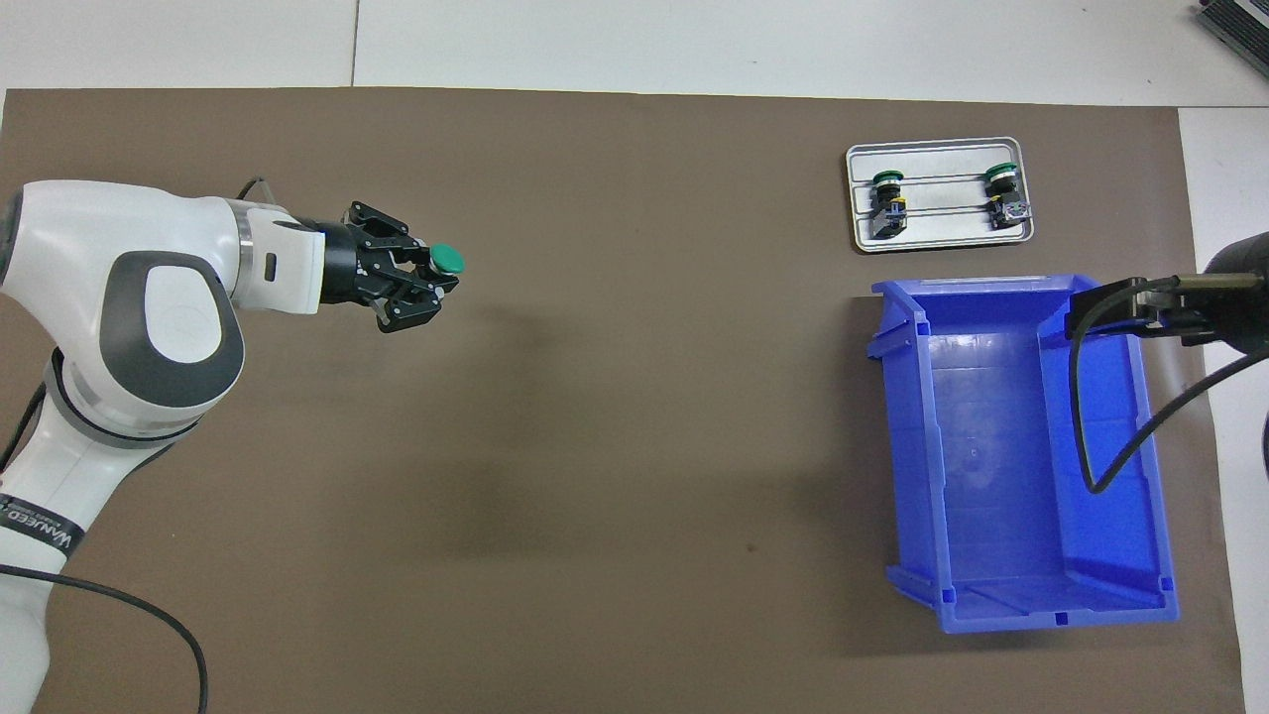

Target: Place and press button with both arms

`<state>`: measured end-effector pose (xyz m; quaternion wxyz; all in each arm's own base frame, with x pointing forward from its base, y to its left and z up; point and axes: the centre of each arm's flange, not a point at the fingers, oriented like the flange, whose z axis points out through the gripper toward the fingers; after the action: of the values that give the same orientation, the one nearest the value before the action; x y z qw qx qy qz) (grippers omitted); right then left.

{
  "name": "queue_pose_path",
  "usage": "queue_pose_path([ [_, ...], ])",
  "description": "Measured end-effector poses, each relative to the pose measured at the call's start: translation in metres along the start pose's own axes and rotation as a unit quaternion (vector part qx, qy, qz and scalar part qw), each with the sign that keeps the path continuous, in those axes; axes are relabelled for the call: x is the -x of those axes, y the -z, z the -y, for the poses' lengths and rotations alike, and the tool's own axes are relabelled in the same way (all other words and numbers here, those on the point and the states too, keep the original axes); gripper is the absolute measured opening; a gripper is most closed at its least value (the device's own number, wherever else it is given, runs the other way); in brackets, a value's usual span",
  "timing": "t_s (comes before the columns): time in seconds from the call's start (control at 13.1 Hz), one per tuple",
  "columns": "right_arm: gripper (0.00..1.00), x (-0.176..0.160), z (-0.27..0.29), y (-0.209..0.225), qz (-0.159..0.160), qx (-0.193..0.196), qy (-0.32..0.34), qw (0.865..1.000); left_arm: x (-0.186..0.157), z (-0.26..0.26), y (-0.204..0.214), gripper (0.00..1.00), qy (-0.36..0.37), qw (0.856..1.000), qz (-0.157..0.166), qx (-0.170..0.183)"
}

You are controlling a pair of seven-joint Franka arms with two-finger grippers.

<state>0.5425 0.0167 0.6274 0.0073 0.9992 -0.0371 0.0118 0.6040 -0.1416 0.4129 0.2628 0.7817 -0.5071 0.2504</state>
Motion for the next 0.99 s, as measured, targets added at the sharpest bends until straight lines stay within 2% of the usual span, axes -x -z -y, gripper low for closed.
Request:
queue_pose_path([
  [0.38,1.0,0.0,0.0,0.0,0.0,0.0,0.0,1.0,0.056,-0.009,0.008,0.34,-0.007,0.997,-0.081,0.002],
  [0.61,1.0,0.0,0.0,0.0,0.0,0.0,0.0,1.0,0.099,-0.016,0.003,0.34,-0.018,0.992,-0.126,0.018],
  [0.84,1.0,0.0,0.0,0.0,0.0,0.0,0.0,1.0,0.131,-0.028,-0.01,0.34,-0.024,0.984,-0.172,0.032],
  [0.99,1.0,0.0,0.0,0.0,0.0,0.0,0.0,1.0,0.153,-0.04,-0.024,0.34,-0.03,0.98,-0.191,0.039],
])
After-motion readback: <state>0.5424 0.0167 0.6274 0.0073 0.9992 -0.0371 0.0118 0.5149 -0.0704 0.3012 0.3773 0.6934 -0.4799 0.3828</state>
